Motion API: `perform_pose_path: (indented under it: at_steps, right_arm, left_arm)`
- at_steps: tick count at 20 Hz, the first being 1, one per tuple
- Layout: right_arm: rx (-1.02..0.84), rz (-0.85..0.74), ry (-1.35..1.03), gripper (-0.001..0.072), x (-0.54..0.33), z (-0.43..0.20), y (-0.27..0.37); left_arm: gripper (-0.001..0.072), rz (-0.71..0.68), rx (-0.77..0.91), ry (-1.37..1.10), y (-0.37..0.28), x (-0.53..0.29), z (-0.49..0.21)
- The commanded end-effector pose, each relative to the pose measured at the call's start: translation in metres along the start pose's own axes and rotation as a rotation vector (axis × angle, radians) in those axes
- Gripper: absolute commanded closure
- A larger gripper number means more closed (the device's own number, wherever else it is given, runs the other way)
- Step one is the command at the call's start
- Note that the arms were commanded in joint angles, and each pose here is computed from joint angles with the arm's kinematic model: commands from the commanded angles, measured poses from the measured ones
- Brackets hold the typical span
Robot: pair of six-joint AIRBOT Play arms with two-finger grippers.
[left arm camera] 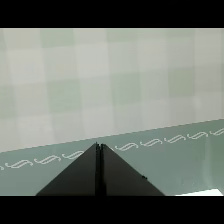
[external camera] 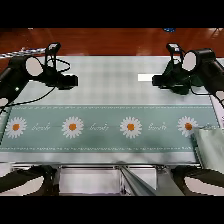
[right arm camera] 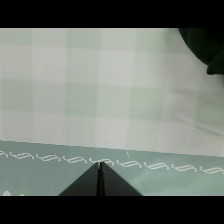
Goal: Fold the shirts.
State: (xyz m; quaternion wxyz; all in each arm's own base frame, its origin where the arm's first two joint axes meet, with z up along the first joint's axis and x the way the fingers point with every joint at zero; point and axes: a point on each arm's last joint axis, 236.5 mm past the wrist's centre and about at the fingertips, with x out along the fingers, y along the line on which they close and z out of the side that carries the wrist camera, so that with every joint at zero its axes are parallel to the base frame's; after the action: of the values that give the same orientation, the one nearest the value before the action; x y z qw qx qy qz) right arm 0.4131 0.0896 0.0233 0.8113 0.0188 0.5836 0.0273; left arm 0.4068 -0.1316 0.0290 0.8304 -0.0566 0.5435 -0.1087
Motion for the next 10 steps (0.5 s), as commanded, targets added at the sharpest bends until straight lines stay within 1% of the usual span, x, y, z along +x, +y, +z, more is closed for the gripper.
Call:
perform_pose_path:
  at_steps: [1, 3, 6, 7, 8, 9, 10]
  right_arm:
    - [0.0, 0.0, 0.001, 0.0687, 0.0, 0.0, 0.0]
    - [-0.001, 0.0, -0.016, 0.0688, 0.0, 0.004, 0.0]
    - [-0.032, -0.028, -0.185, 0.0686, -0.004, 0.044, -0.006]
    - [-0.049, -0.046, -0.248, 0.0686, -0.007, 0.058, -0.01]
    - [-0.069, -0.062, -0.315, 0.0669, -0.012, 0.074, -0.012]
    - [-0.086, -0.072, -0.365, 0.0524, -0.016, 0.085, -0.013]
    - [-0.112, -0.095, -0.42, 0.0319, -0.021, 0.097, -0.016]
  left_arm:
    - [0.0689, 0.001, 0.0, 0.001, 0.0, 0.0, 0.0]
    - [0.0689, -0.002, 0.0, -0.035, 0.0, 0.001, 0.008]
    - [0.0687, -0.017, -0.002, -0.196, -0.003, 0.0, 0.047]
    - [0.0653, -0.021, -0.001, -0.26, -0.003, -0.002, 0.062]
    - [0.0558, -0.008, 0.014, -0.32, -0.001, -0.005, 0.076]
    - [0.039, 0.015, 0.042, -0.381, 0.003, -0.011, 0.089]
    - [0.0276, 0.047, 0.082, -0.445, 0.008, -0.017, 0.103]
